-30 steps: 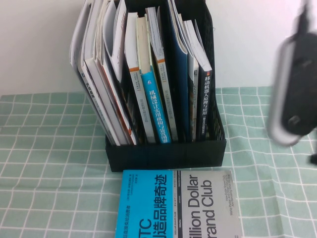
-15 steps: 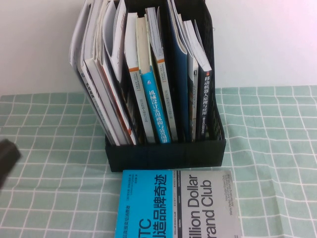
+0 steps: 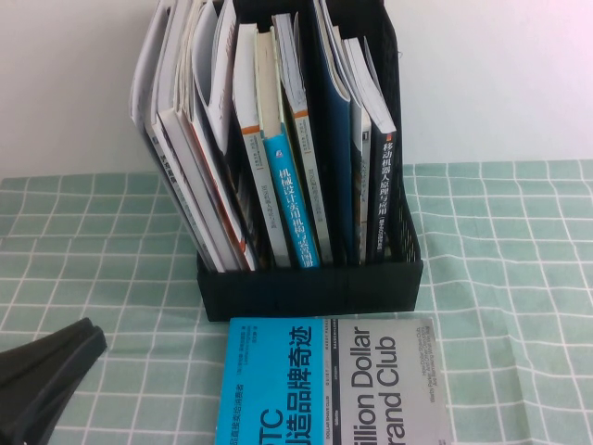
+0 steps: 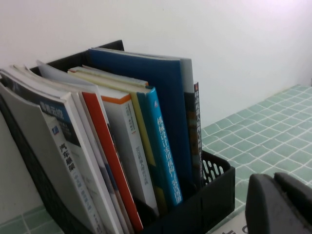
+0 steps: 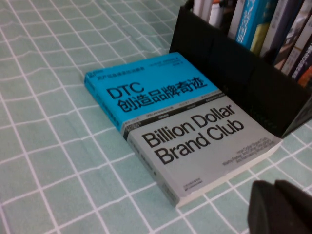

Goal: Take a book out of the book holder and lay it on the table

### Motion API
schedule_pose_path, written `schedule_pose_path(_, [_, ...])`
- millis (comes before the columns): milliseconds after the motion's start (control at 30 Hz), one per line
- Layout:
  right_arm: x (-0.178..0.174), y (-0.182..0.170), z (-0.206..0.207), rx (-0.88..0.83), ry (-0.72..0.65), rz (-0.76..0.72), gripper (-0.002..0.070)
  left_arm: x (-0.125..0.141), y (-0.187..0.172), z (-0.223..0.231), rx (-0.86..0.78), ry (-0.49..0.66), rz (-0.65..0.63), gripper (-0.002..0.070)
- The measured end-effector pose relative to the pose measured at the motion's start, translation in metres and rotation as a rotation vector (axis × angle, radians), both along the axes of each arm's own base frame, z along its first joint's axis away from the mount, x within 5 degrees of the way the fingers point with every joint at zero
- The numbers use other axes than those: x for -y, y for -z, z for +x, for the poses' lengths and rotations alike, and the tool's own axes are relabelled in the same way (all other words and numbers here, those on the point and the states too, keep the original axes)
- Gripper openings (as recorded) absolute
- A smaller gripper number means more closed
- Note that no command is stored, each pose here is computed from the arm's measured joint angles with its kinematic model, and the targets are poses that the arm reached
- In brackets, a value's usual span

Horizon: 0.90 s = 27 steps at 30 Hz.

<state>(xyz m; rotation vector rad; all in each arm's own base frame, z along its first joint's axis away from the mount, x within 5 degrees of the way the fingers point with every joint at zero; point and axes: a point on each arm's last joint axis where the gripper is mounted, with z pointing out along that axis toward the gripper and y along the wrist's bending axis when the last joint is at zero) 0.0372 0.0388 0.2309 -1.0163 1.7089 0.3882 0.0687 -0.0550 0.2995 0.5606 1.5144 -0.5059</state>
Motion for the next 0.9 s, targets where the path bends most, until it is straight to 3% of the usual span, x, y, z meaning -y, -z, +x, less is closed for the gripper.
schedule_pose_path(900, [-0.002, 0.004, 0.000, -0.003, -0.006, 0.030, -0.0001, 0.000, 0.013, 0.002, -0.046, -0.020, 0.027, -0.0003])
